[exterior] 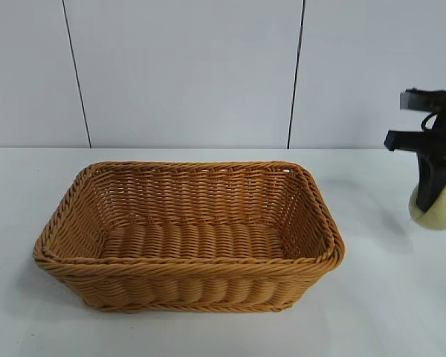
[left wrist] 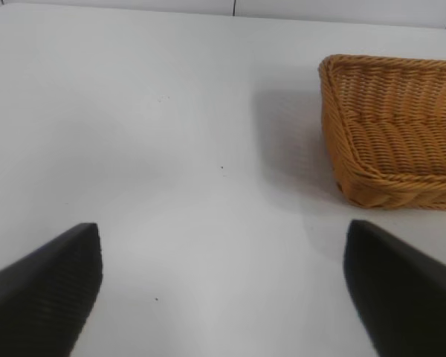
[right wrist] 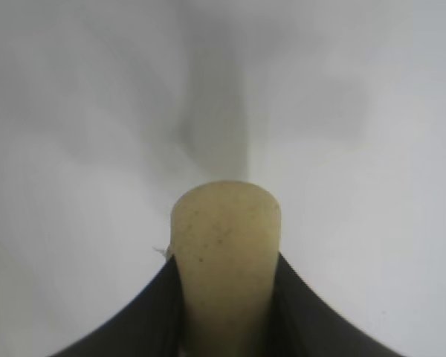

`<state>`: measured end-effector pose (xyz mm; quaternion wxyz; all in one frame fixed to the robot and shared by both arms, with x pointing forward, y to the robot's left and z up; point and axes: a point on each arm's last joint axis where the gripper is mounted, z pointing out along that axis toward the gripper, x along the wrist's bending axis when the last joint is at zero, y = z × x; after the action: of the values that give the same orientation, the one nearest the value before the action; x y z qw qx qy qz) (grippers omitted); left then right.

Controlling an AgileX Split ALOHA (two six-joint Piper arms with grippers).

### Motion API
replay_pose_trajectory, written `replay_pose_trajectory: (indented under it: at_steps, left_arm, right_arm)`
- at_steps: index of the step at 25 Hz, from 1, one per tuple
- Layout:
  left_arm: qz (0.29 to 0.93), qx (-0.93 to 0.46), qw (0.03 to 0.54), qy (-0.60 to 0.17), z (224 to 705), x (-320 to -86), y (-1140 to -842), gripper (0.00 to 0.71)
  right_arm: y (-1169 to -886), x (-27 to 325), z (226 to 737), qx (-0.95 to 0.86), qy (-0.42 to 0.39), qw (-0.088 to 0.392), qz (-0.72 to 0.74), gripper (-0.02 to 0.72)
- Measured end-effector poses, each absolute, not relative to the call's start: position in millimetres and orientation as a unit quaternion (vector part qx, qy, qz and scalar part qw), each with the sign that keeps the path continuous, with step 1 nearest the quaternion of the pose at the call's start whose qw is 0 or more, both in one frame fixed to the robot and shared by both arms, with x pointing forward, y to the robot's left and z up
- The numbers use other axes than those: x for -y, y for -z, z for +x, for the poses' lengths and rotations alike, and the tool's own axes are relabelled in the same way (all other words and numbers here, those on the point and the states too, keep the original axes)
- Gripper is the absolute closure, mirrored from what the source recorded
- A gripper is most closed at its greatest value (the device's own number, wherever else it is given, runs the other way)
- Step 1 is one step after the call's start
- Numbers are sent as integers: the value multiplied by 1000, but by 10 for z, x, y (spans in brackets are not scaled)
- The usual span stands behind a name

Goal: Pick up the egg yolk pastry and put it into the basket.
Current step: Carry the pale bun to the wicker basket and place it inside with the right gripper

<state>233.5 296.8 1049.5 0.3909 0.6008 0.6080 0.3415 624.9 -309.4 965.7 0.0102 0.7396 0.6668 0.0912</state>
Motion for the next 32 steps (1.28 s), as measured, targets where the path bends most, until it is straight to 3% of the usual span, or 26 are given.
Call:
replay_pose_trajectory:
  at_steps: [5, 11, 25, 32]
  left_arm:
    - [601, -608, 391, -342, 2335, -2968, -10495, 28]
    - [601, -608, 391, -342, 2335, -2968, -10495, 28]
    - [601, -608, 391, -342, 2335, -2968, -10495, 28]
    - [601, -608, 391, -342, 2335, -2969, -10495, 28]
  right_arm:
    - [-10213, 3091, 6289, -670, -132, 49, 729, 544]
    - [-10321, 2924, 6285, -690, -126, 41, 712, 545]
    - [-10341, 1190, 5920, -818, -167, 29, 549, 545]
    - [-10342, 697, 5748, -826, -213, 37, 521, 545]
